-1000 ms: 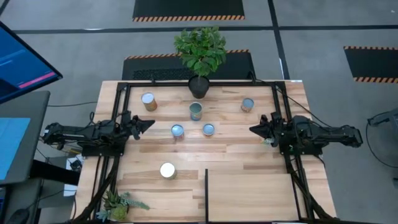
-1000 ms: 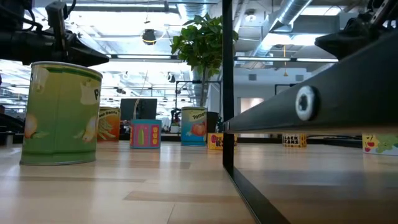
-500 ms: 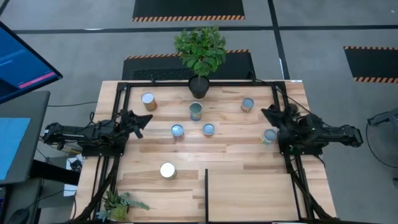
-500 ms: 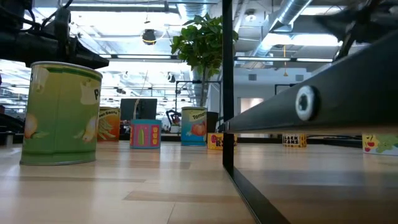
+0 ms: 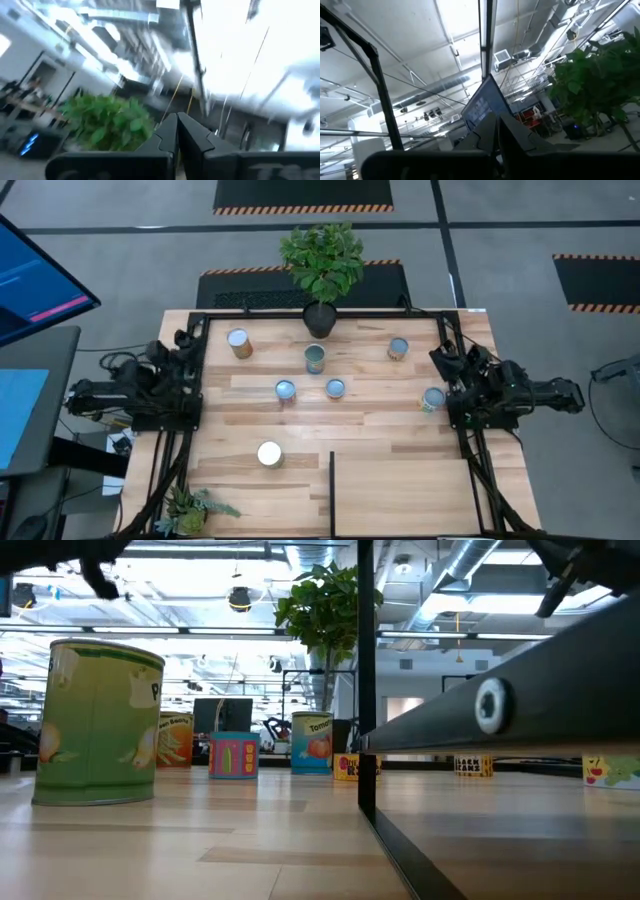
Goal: Pick and place cans onto a shelf
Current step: Put the canned green beans on the shelf
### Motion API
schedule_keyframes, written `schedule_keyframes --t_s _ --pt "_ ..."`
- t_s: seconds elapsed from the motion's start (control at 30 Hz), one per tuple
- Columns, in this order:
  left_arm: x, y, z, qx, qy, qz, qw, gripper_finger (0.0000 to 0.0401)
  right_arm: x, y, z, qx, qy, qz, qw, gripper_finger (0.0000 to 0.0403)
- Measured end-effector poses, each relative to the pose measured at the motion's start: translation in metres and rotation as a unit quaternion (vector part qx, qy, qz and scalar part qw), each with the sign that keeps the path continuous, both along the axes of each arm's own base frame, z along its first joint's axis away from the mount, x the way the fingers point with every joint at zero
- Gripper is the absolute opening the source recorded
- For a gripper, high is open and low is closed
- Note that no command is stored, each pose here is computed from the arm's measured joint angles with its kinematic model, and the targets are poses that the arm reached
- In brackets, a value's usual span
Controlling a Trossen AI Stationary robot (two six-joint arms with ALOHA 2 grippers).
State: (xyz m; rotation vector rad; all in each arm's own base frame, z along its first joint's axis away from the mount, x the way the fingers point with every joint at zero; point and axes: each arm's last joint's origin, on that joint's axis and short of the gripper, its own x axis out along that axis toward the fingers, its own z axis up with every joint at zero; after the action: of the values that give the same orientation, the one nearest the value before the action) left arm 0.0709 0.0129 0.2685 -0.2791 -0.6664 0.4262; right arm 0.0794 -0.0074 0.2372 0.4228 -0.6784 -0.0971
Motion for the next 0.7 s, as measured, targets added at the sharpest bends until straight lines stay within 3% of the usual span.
schedule_keyframes --t_s 0.1,0.2,0.37,0.53,0.6,0.7 --pt "0.009 0.001 0.021 -0.014 0.116 0.028 0.993 0.0002 0.002 0.000 0.000 0.007 0.004 0.005 1.000 0.0046" --pt "0.021 0.003 0.034 -0.025 0.255 0.069 0.964 0.0002 0.003 0.000 -0.001 0.007 0.010 0.005 1.000 0.0046" --pt "0.044 0.006 0.036 -0.036 0.465 0.128 0.876 0.0002 0.005 0.000 -0.004 0.008 0.029 0.005 1.000 0.0046" --pt "0.069 0.013 0.016 -0.041 0.601 0.157 0.783 0.0002 0.006 0.000 -0.006 0.009 0.043 0.005 0.999 0.0046" --pt "0.077 0.019 0.008 -0.050 0.627 0.182 0.756 0.0002 0.007 0.000 -0.007 0.009 0.047 0.005 0.999 0.0046" --pt "0.091 0.029 0.002 -0.054 0.641 0.208 0.737 0.0002 0.007 0.000 -0.007 0.009 0.048 0.005 0.999 0.0046"
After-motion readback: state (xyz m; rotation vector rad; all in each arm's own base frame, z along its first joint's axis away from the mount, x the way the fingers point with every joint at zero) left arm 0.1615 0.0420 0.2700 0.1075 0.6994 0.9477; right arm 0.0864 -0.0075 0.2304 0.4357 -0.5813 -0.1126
